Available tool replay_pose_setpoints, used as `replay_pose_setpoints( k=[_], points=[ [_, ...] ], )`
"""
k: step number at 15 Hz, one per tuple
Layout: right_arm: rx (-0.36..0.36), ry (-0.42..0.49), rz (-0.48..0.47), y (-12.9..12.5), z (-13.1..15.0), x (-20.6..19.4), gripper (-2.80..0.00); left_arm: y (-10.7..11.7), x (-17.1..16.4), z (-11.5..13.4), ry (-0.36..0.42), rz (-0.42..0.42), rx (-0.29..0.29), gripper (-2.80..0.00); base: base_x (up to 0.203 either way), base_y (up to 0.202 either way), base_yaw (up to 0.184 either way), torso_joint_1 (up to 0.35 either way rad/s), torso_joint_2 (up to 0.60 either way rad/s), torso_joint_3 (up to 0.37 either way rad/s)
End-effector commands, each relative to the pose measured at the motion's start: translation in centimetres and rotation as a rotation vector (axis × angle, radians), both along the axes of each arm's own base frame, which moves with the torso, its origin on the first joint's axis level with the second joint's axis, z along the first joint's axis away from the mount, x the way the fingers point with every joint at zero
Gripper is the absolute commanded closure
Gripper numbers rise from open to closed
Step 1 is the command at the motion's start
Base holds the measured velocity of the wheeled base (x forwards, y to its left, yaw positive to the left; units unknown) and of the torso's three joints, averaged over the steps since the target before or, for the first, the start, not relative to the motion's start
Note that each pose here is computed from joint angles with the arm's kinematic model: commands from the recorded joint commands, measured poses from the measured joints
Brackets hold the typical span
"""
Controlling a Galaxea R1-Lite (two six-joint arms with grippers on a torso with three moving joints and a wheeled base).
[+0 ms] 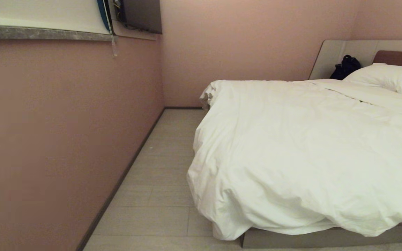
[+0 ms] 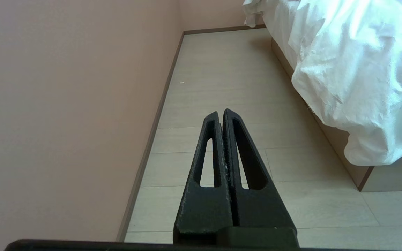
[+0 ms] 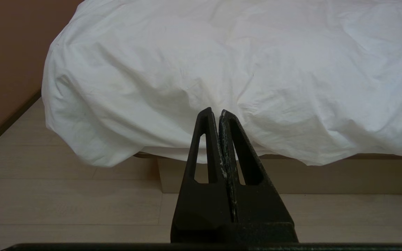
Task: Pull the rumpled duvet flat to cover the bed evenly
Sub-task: Flatten the corners of the folded blanket
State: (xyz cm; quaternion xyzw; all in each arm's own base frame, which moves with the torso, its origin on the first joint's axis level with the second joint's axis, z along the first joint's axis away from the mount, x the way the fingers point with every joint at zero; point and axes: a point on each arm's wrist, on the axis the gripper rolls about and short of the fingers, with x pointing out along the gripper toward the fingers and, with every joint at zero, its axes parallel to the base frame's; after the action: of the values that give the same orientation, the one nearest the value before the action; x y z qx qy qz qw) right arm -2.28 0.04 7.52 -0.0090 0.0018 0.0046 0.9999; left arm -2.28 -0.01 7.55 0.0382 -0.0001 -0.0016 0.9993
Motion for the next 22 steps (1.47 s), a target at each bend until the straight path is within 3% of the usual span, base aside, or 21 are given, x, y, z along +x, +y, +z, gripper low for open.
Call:
replay_pose_setpoints(
  k=[1, 7, 17, 22],
  points=[
    [0.000, -0.001, 0.000, 0.00, 0.00, 0.00, 0.00, 0.00, 0.00, 0.00, 0.000, 0.000, 0.000, 0.00, 0.000, 0.000, 0.000, 0.000, 0.00, 0.000],
    [-0.002, 0.000, 0.000, 0.00, 0.00, 0.00, 0.00, 0.00, 0.00, 0.02, -0.002, 0.002, 0.008, 0.00, 0.015, 0.000, 0.000, 0.000, 0.00, 0.000],
    [-0.002, -0.001, 0.000, 0.00, 0.00, 0.00, 0.00, 0.00, 0.01, -0.01, 0.002, 0.000, 0.008, 0.00, 0.188, 0.000, 0.000, 0.005, 0.00, 0.003],
    [-0.008, 0.000, 0.002, 0.01, 0.00, 0.00, 0.00, 0.01, 0.01, -0.01, 0.003, 0.003, 0.011, 0.00, 0.011, 0.000, 0.000, 0.002, 0.00, 0.000]
  ],
)
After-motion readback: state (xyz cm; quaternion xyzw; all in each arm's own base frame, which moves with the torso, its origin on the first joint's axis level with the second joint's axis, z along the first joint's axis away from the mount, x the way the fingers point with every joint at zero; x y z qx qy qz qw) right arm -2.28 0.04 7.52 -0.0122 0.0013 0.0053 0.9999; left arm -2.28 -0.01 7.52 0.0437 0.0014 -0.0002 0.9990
